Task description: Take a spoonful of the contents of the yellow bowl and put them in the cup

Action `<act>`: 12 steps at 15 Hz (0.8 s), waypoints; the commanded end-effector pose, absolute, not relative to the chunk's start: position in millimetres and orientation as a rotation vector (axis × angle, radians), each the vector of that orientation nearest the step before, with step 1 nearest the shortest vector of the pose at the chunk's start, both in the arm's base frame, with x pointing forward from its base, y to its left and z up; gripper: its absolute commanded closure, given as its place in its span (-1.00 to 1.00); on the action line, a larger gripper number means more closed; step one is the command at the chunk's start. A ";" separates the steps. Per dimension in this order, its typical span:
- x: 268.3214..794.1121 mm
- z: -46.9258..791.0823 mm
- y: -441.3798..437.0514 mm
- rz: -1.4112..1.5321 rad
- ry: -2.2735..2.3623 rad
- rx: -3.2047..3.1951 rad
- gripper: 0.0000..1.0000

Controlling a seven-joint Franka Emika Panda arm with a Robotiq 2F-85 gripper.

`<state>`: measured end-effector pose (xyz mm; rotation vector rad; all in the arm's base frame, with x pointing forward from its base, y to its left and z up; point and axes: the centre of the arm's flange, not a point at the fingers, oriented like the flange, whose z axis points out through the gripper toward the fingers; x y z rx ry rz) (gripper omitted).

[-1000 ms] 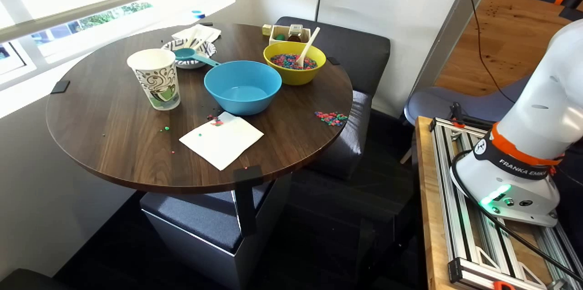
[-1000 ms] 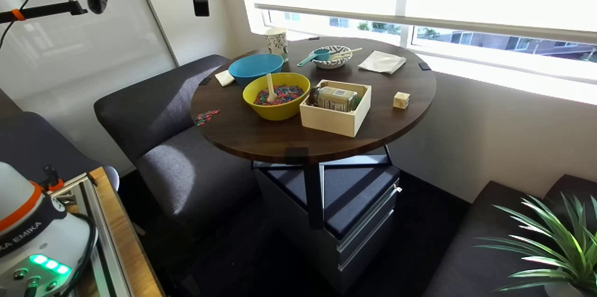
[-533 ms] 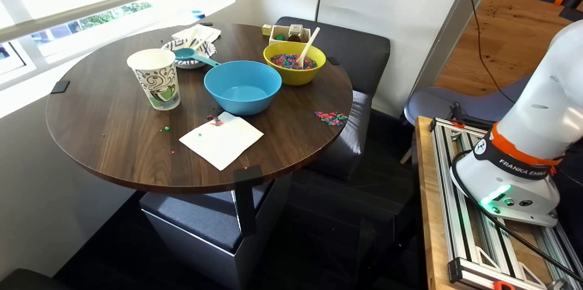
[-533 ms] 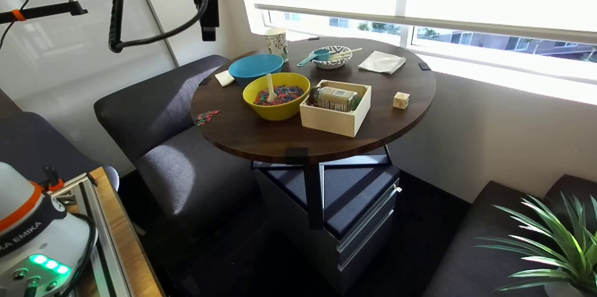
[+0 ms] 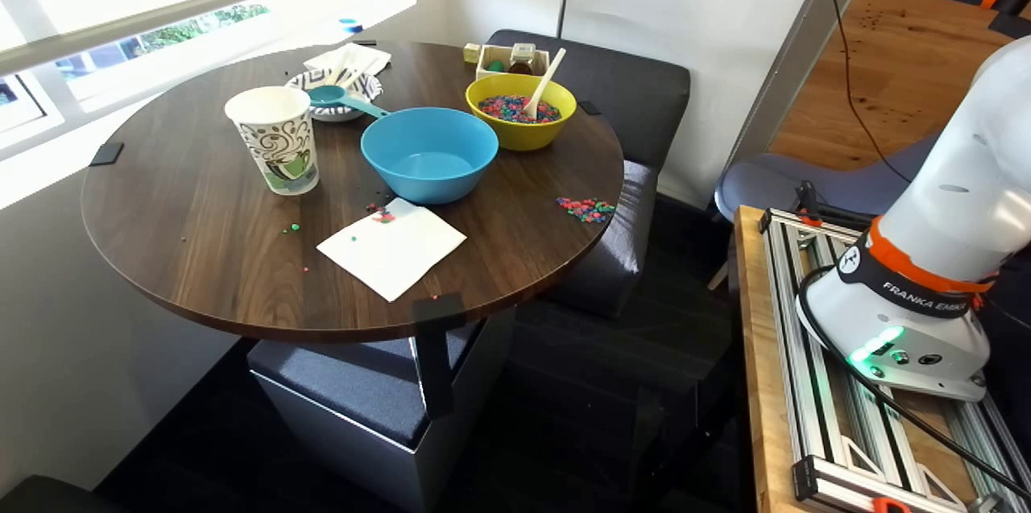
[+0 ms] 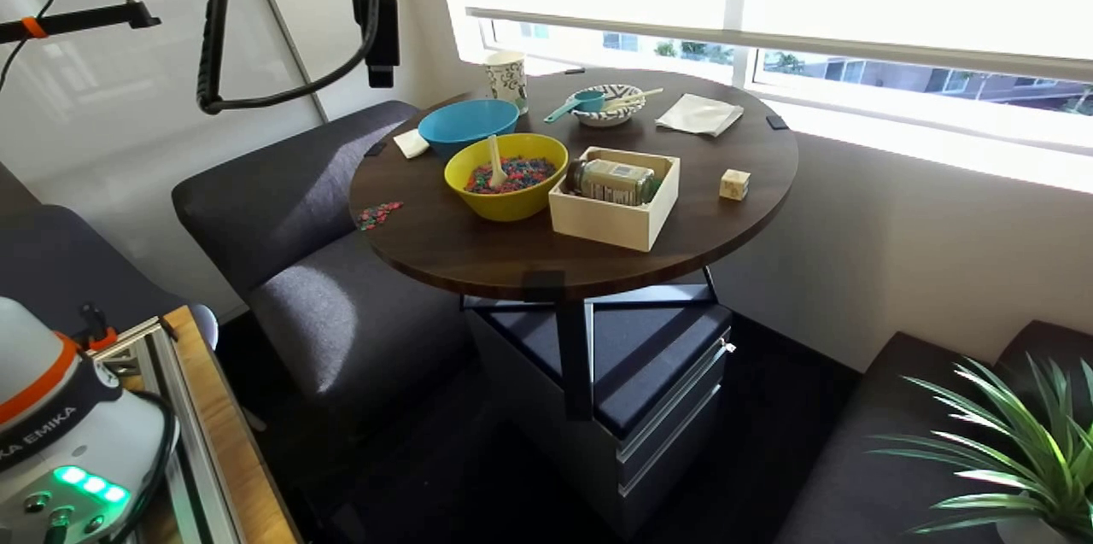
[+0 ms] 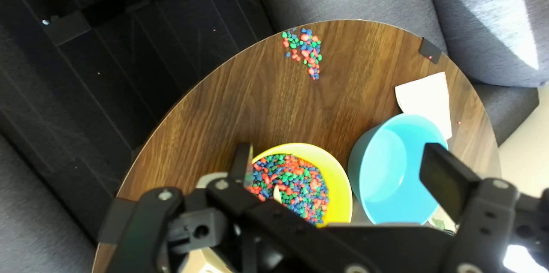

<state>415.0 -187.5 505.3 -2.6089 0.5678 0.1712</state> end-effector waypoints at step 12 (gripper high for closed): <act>411.5 486.2 -197.2 0.116 0.642 -2.497 -1.00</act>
